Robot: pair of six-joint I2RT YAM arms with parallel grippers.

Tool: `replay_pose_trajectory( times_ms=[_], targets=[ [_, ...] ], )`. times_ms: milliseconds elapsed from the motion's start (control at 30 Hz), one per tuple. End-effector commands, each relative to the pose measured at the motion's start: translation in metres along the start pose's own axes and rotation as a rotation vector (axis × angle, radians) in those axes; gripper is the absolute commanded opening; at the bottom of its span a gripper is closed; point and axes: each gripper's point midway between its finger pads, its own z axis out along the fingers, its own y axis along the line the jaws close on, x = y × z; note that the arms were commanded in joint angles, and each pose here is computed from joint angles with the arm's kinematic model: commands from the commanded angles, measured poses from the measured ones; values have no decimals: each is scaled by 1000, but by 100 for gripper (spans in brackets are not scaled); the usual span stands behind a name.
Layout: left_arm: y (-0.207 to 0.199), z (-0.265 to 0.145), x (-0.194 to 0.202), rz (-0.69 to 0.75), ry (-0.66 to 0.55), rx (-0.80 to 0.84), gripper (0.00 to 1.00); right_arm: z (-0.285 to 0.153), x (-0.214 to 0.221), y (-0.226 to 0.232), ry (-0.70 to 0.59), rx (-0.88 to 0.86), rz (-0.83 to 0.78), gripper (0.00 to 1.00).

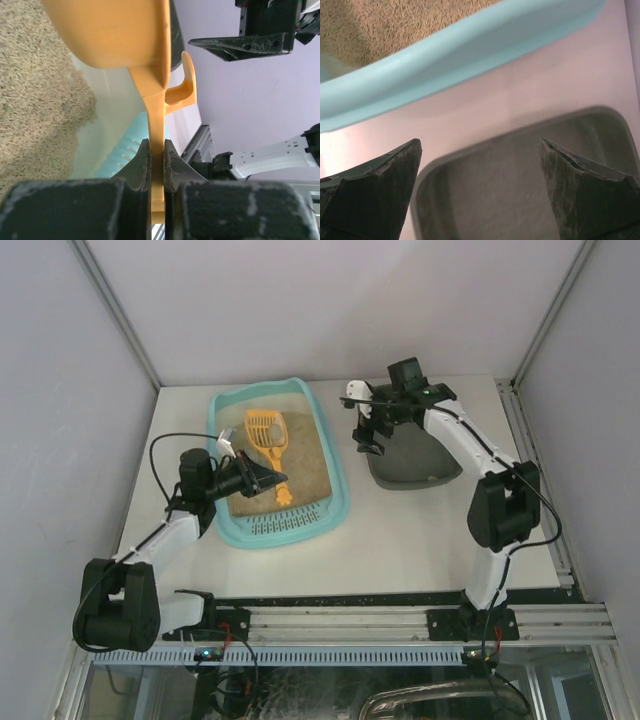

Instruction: Clean the litter box

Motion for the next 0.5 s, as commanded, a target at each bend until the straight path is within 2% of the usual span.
replay_pose_trajectory(
  times_ms=[0,100,200,333,433,467],
  targets=[
    [-38,-16,-17,-5,-184,225,0,-42,5,12,77,81,71,100],
    [-60,-31,-20,-107,-270,433,0,-60,32,20,211,125,215,100],
    [-50,-21,-13,-203,-217,455,0,-81,49,34,265,133,396,100],
    [-56,-17,-4,-138,-162,470,0,-110,67,64,256,132,589,100],
    [-52,-22,-7,-45,-202,441,0,-126,92,83,292,222,638,100],
    [-42,-22,-6,2,-235,372,0,-130,98,90,302,241,643,100]
  ],
)
